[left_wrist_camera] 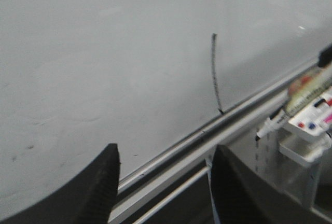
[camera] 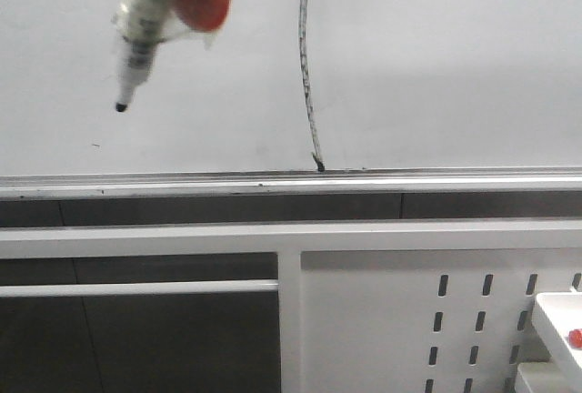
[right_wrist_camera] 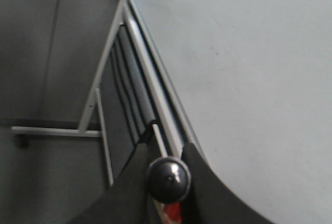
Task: Write number 1 on whiteboard
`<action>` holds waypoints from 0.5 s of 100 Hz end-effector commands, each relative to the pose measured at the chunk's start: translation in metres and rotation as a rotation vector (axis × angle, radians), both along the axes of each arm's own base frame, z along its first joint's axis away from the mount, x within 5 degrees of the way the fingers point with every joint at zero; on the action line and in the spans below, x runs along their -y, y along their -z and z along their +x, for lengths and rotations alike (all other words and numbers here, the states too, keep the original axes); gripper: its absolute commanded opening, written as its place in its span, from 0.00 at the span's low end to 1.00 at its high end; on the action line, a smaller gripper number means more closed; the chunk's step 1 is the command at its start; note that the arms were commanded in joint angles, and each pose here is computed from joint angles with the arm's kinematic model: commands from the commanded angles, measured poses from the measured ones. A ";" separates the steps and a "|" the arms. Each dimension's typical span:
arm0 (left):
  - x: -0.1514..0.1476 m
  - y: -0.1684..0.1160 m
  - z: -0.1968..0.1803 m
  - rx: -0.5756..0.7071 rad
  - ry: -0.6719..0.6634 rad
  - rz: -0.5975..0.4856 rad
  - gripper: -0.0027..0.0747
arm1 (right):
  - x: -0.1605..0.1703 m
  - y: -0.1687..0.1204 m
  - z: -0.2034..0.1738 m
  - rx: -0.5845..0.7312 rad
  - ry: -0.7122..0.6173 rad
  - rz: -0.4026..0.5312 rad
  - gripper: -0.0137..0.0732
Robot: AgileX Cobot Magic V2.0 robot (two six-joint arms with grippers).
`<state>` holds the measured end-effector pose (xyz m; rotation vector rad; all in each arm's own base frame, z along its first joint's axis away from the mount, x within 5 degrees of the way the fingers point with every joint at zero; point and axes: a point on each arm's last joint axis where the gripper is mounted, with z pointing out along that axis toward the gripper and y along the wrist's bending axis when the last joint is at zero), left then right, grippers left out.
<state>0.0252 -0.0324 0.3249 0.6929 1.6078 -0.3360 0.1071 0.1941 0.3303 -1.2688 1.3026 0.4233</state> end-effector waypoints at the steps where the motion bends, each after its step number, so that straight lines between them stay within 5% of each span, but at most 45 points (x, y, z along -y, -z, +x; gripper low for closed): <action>1: 0.013 -0.023 0.002 0.052 0.154 0.057 0.54 | 0.000 -0.042 -0.006 -0.019 -0.046 0.065 0.07; 19: 0.040 -0.035 0.017 -0.008 0.376 0.082 0.37 | -0.007 -0.085 -0.008 0.002 -0.090 0.111 0.07; 50: 0.057 -0.047 0.041 -0.027 0.464 0.097 0.36 | -0.018 -0.089 -0.018 -0.015 -0.165 0.082 0.07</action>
